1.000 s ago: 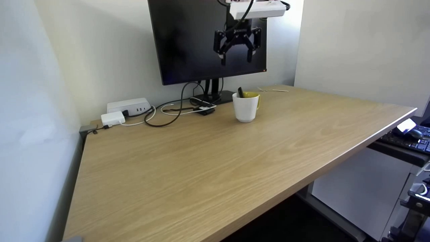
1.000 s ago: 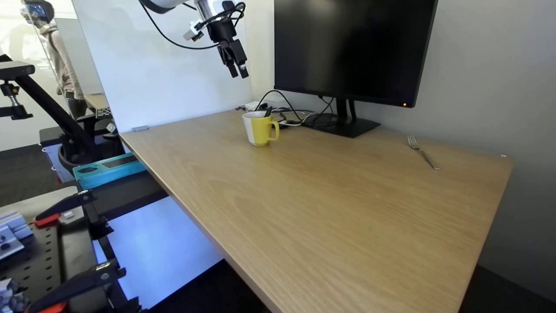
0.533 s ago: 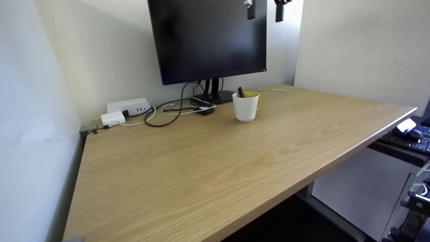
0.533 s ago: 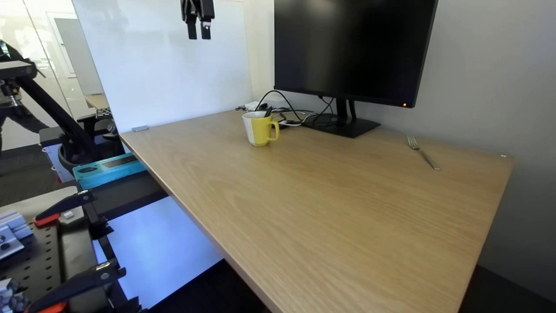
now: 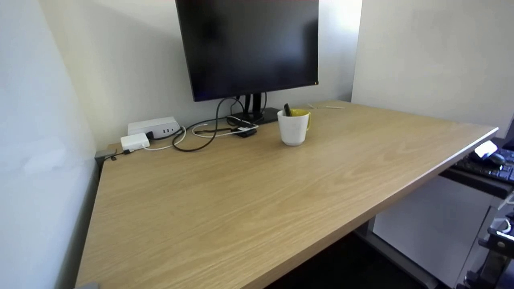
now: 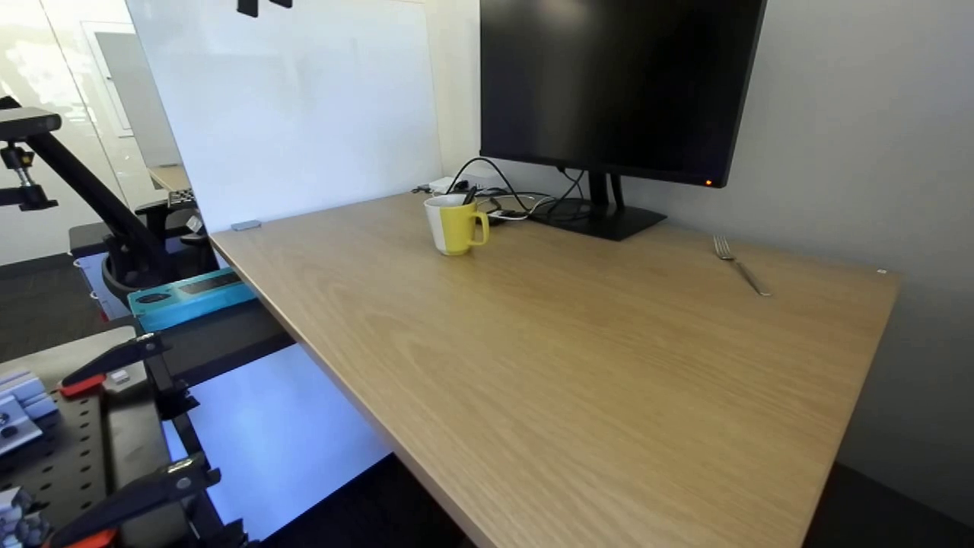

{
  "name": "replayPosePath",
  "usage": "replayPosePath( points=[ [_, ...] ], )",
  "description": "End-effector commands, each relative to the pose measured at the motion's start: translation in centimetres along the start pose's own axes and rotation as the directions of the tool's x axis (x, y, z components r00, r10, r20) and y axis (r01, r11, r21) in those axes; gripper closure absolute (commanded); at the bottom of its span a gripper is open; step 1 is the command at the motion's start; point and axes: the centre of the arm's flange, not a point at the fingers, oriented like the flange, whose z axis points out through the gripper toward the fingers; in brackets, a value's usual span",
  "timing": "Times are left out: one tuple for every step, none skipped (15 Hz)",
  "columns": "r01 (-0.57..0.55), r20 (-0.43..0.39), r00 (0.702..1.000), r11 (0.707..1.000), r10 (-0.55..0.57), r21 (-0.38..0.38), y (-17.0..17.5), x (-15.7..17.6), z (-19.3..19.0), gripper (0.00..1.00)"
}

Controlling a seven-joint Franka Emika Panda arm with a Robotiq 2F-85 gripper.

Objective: Get the marker from the table and put it in the yellow and white mug

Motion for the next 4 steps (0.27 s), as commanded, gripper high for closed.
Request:
replayPosePath(
  points=[
    [-0.002,0.004,1.0,1.0,0.002,0.002,0.39,-0.73,0.22,0.0],
    [-0.003,0.003,1.0,1.0,0.003,0.002,0.49,-1.19,0.31,0.0],
    [0.0,0.002,1.0,1.0,0.0,0.001,0.37,-1.35,0.3,0.0],
    [0.003,0.003,1.0,1.0,-0.003,0.001,0.2,-1.36,0.34,0.0]
  ],
)
